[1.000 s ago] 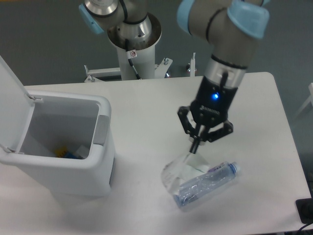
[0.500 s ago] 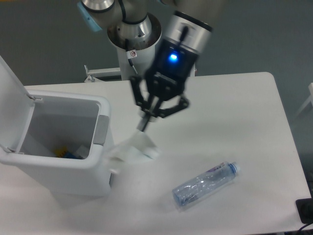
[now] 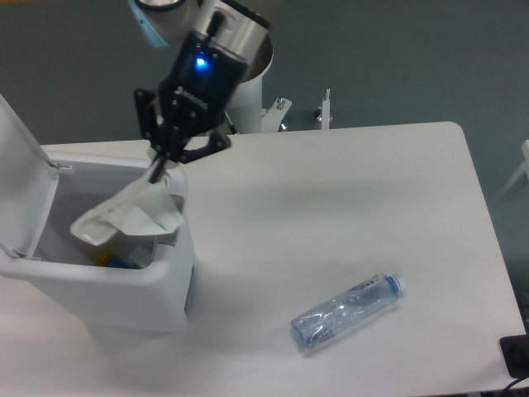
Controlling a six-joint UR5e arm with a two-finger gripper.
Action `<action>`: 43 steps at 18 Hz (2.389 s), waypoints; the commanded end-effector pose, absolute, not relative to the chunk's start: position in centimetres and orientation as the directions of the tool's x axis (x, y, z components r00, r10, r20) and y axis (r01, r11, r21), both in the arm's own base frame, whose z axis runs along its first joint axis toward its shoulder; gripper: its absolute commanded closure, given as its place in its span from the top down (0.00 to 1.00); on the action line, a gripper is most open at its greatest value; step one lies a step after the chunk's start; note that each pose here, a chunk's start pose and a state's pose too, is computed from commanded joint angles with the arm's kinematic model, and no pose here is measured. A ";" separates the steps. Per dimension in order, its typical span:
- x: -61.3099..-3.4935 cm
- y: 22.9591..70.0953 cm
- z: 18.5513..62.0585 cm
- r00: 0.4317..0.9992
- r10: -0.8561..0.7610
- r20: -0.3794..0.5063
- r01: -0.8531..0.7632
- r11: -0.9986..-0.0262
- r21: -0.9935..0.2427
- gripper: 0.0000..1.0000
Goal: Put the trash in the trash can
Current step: 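Carry the paper over the white bin and open the gripper, then move the open gripper back over the clear plastic bottle and lower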
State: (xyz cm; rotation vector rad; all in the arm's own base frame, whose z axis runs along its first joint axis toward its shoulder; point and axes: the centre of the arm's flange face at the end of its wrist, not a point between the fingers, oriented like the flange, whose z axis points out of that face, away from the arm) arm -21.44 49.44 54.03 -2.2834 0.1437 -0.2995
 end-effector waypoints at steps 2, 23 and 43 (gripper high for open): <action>-21.4 49.6 53.5 0.964 -0.206 0.165 -0.015 -0.668 -0.744 0.99; -42.7 51.4 47.2 0.994 -0.006 -0.113 -0.061 -0.871 -0.488 1.00; -45.7 56.7 30.1 0.966 -0.247 -0.081 -0.251 -0.966 -0.058 1.00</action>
